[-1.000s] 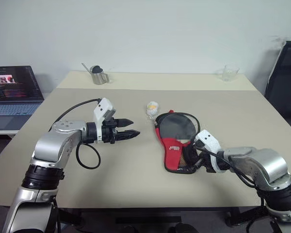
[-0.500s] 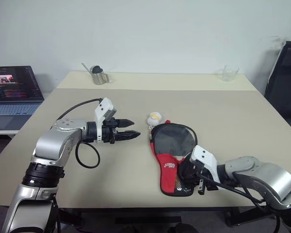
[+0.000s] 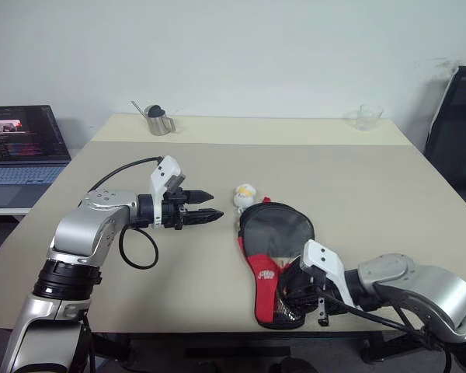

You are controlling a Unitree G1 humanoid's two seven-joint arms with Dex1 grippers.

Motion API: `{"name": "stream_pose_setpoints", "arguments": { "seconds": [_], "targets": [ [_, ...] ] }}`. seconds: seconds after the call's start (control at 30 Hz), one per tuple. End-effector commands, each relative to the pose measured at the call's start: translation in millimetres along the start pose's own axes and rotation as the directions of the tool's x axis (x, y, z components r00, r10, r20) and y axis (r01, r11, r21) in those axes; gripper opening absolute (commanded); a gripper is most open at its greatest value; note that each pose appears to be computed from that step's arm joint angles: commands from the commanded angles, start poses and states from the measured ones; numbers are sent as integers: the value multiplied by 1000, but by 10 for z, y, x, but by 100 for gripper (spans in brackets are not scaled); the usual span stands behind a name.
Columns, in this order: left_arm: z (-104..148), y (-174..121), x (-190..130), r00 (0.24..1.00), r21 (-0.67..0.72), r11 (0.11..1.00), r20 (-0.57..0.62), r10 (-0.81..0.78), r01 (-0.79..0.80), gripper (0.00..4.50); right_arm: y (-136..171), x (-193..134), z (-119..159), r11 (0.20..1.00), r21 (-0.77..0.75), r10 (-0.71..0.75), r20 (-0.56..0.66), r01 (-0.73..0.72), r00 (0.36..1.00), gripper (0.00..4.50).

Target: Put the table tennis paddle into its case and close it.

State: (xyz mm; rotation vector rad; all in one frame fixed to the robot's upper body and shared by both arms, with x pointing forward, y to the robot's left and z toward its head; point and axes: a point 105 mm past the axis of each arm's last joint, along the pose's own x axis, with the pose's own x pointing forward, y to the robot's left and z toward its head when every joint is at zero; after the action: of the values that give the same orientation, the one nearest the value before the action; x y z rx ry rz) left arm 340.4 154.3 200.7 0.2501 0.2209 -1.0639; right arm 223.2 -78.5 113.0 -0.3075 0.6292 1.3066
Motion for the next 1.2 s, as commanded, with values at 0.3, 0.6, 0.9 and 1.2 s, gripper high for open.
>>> {"name": "stream_pose_setpoints", "arguments": {
  "seconds": [0.3, 0.6, 0.9, 1.2],
  "targets": [
    [119, -9, -57, 1000, 47, 999, 13, 5, -6, 318, 174, 44, 126, 995, -57, 83, 44, -80, 996, 1],
    [127, 0, -41, 1000, 52, 999, 17, 8, -8, 318, -169, -123, 63, 996, -75, -43, 2, 43, 999, 1],
    [116, 2, -16, 1000, 55, 998, 19, 8, -9, 318, -347, -240, 20, 991, -93, -98, -24, 95, 995, 1],
    [99, 3, -20, 1000, 58, 998, 16, 13, -14, 318, -493, -302, -122, 987, -87, -142, -63, 136, 988, 22]
  ]
}}
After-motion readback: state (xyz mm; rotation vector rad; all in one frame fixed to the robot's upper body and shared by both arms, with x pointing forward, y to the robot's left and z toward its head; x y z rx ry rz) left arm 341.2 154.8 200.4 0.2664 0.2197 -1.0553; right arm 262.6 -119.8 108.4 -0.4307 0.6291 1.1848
